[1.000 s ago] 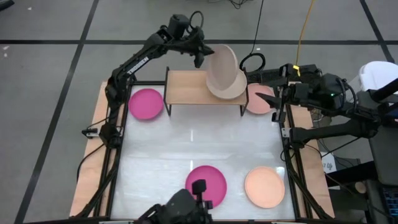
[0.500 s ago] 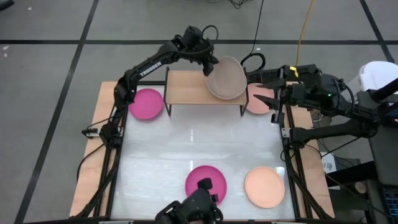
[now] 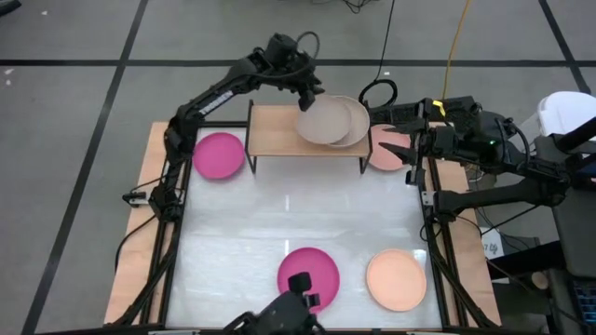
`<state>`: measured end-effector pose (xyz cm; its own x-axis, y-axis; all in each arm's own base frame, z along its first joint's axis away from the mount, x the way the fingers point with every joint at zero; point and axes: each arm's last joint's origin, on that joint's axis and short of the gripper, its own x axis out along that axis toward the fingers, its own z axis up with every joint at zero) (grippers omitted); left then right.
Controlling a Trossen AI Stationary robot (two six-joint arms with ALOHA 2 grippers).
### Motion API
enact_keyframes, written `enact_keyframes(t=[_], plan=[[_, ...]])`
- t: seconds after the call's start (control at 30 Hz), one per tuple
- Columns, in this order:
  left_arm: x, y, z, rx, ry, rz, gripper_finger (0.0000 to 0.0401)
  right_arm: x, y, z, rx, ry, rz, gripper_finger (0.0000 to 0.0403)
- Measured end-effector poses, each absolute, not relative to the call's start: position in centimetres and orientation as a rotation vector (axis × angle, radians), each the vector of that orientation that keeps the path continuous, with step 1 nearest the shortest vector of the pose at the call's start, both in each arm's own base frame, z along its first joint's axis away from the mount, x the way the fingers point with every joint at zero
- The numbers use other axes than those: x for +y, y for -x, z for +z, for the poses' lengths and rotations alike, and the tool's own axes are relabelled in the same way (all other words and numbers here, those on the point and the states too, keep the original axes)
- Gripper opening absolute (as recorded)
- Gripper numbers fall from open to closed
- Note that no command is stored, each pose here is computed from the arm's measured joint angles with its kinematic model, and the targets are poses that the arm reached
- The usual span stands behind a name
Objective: Place and stack plates onto a shelf
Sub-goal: Put the light pink plate on the shelf
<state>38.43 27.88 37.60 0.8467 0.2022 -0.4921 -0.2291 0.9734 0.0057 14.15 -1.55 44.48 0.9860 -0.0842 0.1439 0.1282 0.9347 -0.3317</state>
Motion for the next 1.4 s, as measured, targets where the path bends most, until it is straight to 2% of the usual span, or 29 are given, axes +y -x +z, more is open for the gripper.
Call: enact_keyframes(t=[0.13, 0.23, 0.43, 0.57, 0.77, 0.87, 0.97, 1.2, 1.3, 1.4], plan=[[25.9, -36.5, 41.0, 0.487, 0.013, 0.222, 0.0162, -1.6, -14.2, 44.5, -0.127, 0.363, -0.111, 0.0128], [25.0, -35.0, 41.2, 0.605, 0.018, 0.257, 0.0163, -1.6, -14.2, 44.5, -0.126, 0.363, -0.111, 0.0128], [24.4, -32.7, 38.6, 0.996, 0.024, 0.373, 0.0163, -1.6, -14.2, 44.5, -0.126, 0.362, -0.111, 0.0128], [24.5, -33.7, 35.1, 1.098, 0.036, 0.349, 0.0163, -1.6, -14.2, 44.5, -0.126, 0.363, -0.111, 0.0128], [24.4, -35.3, 31.8, 1.082, -0.036, 0.301, 0.0163, -1.6, -14.2, 44.4, -0.124, 0.365, -0.111, 0.0128], [24.3, -35.4, 31.8, 1.078, -0.039, 0.293, 0.0163, -1.6, -14.3, 44.4, -0.121, 0.364, -0.111, 0.0128], [23.7, -34.5, 33.5, 1.034, -0.018, 0.270, 0.0163, -1.6, -14.3, 44.2, -0.098, 0.364, -0.107, 0.0128], [20.7, -30.3, 40.5, 0.840, -0.074, 0.291, 0.0163, -1.6, -14.5, 43.0, 0.006, 0.348, -0.091, 0.0128], [19.0, -27.9, 42.0, 0.799, -0.090, 0.300, 0.0163, -1.6, -14.7, 42.0, 0.046, 0.324, -0.086, 0.0128], [17.3, -25.4, 41.8, 0.791, -0.060, 0.320, 0.0163, -1.7, -15.1, 40.9, 0.081, 0.322, -0.081, 0.0128]])
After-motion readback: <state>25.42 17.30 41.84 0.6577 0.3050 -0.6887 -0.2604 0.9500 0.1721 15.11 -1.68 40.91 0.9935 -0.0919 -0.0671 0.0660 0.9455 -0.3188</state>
